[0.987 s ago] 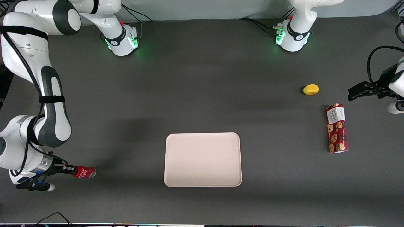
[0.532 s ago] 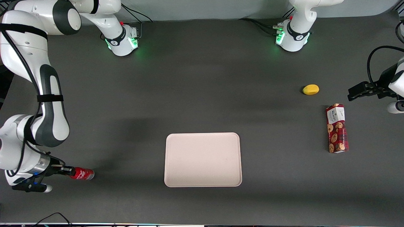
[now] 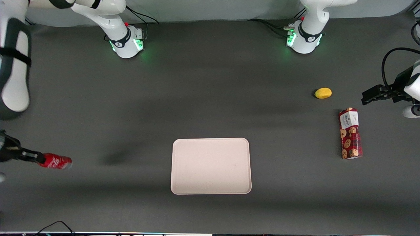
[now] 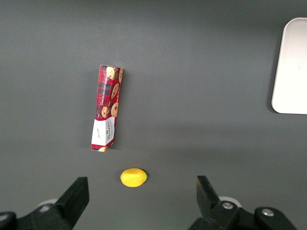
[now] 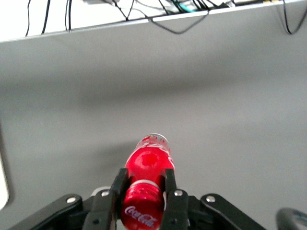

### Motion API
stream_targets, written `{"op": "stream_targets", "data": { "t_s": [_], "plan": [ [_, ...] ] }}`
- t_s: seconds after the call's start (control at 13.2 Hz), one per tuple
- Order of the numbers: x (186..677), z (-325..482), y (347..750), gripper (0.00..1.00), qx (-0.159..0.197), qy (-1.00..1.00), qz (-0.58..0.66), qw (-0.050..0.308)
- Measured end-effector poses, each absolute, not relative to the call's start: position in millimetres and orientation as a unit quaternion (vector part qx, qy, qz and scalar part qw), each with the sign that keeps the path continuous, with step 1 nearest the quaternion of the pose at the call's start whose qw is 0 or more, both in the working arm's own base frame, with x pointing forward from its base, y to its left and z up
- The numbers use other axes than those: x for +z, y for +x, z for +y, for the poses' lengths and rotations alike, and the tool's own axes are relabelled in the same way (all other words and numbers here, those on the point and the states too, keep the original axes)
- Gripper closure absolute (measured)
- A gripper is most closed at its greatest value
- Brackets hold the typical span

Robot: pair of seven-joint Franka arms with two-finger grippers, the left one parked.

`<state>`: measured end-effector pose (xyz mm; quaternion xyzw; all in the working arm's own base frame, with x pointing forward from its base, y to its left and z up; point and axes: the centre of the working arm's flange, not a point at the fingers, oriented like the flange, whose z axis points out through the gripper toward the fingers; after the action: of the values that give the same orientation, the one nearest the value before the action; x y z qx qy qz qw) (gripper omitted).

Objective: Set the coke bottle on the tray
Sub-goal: 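Carry the bottle over to the white tray with the right gripper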

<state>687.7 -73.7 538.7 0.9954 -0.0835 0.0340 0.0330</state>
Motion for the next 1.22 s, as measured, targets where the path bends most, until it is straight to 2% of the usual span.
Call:
{"op": "stream_targets", "data": {
  "t_s": [0.23,0.68,0.99,1.22],
  "plan": [
    [566.5,-60.5,671.7,0.65,0.032,0.997,-0.072,0.027],
    [527.1,85.8,675.8,0.65,0.000,0.992,-0.127,-0.016],
    [504.3,179.4,676.1,0.65,0.012,0.975,-0.216,-0.052],
    [470.0,242.1,673.0,0.65,0.033,0.964,-0.262,-0.046]
  ]
}}
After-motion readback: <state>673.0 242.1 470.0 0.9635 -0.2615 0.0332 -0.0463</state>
